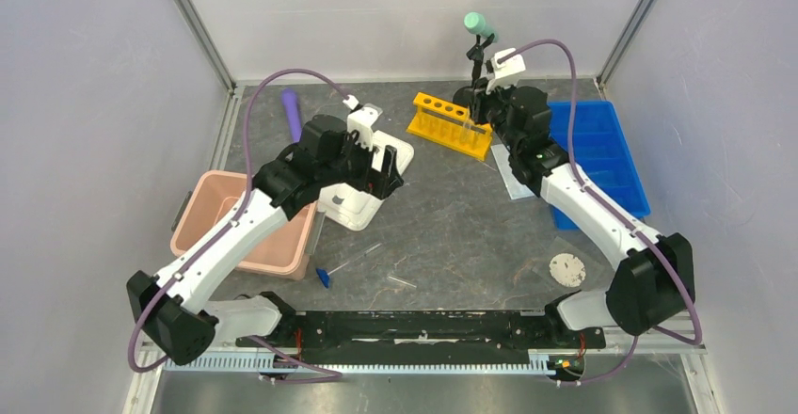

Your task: Organize the chemistry lab equipment

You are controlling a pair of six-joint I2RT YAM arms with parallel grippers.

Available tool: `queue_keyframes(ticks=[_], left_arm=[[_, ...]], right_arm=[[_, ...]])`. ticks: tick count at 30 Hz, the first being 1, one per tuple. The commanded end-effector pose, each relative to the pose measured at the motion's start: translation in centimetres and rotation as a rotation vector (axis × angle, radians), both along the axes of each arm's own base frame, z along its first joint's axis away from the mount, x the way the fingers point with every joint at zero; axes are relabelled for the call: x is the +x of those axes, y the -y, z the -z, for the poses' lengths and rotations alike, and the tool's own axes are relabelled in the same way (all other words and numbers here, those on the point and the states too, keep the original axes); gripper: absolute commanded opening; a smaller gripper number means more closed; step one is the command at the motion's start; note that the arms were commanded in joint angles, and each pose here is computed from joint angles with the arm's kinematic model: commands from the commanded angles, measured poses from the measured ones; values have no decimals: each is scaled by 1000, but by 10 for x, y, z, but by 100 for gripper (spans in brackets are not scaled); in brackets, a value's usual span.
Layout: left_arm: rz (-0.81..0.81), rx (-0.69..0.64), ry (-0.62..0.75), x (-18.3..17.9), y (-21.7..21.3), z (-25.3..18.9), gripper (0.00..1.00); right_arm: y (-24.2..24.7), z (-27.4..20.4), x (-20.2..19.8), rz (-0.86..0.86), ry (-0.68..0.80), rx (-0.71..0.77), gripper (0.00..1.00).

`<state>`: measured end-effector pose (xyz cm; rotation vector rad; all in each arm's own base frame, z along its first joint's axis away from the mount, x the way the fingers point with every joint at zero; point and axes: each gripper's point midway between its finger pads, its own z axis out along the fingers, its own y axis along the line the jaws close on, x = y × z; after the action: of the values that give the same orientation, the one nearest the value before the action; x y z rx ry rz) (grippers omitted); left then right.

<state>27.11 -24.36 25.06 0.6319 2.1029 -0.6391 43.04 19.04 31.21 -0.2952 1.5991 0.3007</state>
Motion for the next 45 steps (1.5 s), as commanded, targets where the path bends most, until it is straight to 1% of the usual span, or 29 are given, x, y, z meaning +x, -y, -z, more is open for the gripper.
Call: queue_keyframes(ticks=[1, 7, 17, 22, 32, 33, 45], left_arm=[[-73, -17, -2, -8, -14, 1, 100], [-112, -29, 27, -12, -24, 0, 100], [-90, -49, 28, -17, -21, -5, 100], [-93, -49, 34, -17, -22, -6, 100], [-92, -47, 36, -17, -22, -6, 100], [-92, -46, 36, -17, -22, -6, 100], [-91, -48, 36, -17, -22, -6, 100]], right_arm=[[40, -50, 22, 174, 137, -43, 23], [58, -50, 42, 257, 153, -46, 23], [68, -32, 64, 311, 150, -18, 23], [65, -23, 72, 297, 156, -11, 23], [63, -2, 90, 286, 113, -33, 23], [62, 1, 91, 286, 100, -10, 23], [61, 25, 105, 271, 53, -11, 23]])
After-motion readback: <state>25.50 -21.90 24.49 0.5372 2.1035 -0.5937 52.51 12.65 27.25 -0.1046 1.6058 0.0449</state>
